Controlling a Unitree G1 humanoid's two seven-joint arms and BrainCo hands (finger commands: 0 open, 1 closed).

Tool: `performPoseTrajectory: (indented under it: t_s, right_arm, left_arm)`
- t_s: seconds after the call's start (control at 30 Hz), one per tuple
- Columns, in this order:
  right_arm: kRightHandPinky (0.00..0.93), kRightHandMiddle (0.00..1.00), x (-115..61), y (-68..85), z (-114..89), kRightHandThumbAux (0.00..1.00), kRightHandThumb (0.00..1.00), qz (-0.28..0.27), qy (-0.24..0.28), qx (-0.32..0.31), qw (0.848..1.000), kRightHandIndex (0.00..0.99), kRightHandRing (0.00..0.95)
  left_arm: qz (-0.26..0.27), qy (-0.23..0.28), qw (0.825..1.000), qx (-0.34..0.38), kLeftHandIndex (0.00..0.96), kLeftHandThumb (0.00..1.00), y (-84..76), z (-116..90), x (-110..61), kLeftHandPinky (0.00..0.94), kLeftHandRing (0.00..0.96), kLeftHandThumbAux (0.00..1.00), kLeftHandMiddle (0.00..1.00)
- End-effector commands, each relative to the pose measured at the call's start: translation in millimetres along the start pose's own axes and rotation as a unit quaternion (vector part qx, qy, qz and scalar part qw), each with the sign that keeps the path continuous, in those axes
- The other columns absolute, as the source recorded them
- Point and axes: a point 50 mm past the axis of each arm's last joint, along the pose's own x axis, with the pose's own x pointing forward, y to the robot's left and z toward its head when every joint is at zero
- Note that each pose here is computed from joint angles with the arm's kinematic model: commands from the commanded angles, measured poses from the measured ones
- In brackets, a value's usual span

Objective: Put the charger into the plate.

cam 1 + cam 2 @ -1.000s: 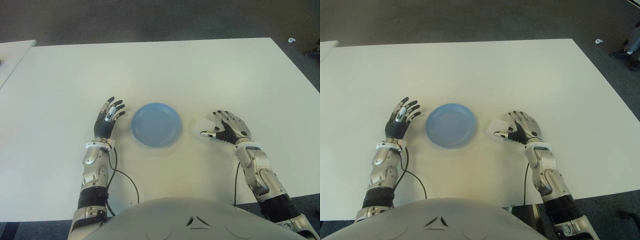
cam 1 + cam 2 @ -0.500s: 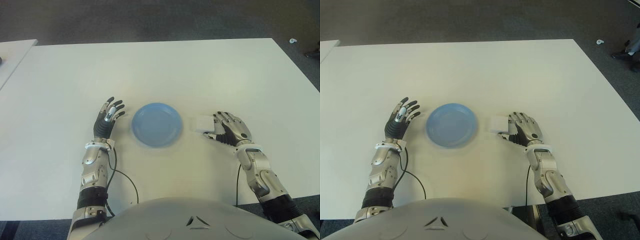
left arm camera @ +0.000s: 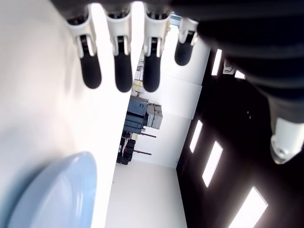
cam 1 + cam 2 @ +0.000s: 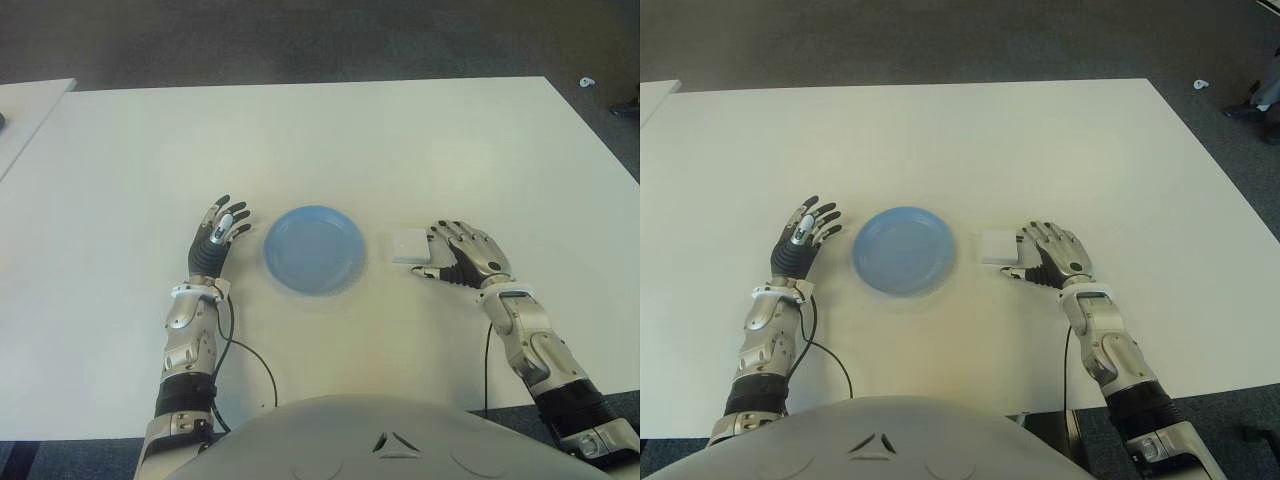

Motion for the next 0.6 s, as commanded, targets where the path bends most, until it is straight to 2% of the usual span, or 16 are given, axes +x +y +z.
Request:
performPoseTrajectory:
  t_s: [0.03,0.6]
  right_arm:
    - [0.000,0.000,1.1,7.2,-10.0,0.295,0.313,0.025,0.021,-0.012,0.999,0.000,0.000]
    - [0.000,0.000,12.1,5.3,-14.4,0.325,0.324,0.026,0.040,-0.004,0.999,0.000,0.000]
  left_arm:
    - [-0.004,0.005,1.000,0.005,0.133,0.000,0.4,-2.4,1.3,0.255,0.245,0.489,0.234]
    - [-0.008,0.001,1.000,0.003,0.126,0.000,3.8,-1.8,3.3,0.255,0.244,0.486,0.229]
